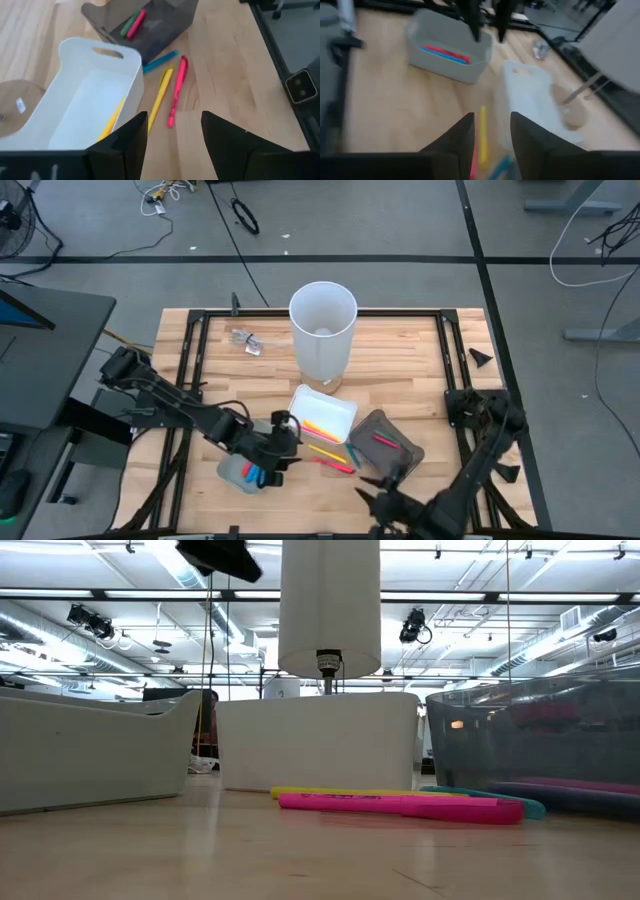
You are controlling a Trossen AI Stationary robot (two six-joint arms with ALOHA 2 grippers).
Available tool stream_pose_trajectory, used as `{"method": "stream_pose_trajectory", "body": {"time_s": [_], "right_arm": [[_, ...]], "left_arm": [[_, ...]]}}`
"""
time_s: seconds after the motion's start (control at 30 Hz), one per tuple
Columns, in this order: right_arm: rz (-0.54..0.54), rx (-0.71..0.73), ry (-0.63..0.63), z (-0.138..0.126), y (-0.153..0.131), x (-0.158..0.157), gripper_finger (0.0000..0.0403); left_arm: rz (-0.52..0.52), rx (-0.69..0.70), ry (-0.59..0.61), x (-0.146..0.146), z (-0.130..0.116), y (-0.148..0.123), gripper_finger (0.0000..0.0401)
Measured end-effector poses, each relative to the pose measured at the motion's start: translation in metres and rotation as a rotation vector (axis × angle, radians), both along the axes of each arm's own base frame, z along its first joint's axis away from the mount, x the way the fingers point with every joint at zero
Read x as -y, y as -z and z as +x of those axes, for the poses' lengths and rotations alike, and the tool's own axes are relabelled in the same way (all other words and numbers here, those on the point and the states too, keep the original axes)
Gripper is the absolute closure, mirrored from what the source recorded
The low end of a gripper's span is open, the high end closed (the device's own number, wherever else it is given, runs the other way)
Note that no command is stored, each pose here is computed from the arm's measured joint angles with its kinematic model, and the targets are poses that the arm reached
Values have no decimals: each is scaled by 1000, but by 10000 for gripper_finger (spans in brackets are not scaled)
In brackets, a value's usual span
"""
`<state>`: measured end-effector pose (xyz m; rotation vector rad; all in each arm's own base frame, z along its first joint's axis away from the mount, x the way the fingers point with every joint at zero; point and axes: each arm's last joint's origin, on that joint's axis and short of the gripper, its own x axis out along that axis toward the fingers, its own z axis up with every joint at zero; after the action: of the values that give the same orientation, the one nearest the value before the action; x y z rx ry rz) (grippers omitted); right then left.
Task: Pick & Place Markers
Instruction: Put the pink marker pen in the white bin
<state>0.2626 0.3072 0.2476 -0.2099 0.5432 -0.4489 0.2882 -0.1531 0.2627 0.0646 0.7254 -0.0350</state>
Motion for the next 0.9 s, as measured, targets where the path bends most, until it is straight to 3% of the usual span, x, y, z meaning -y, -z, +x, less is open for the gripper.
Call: {"method": "stream_pose_trajectory", "body": {"time_s": [0.23, 0.57, 0.9], "right_arm": [[161, 128, -51, -16, 24, -26, 277], [215, 361, -25, -45, 51, -38, 277], [304, 392, -73, -50, 75, -44, 277]], "left_arm": [[53, -89, 21, 4, 31, 12, 210], [79, -233, 35, 18, 65, 23, 211], [70, -308, 45, 26, 84, 47, 211]]}}
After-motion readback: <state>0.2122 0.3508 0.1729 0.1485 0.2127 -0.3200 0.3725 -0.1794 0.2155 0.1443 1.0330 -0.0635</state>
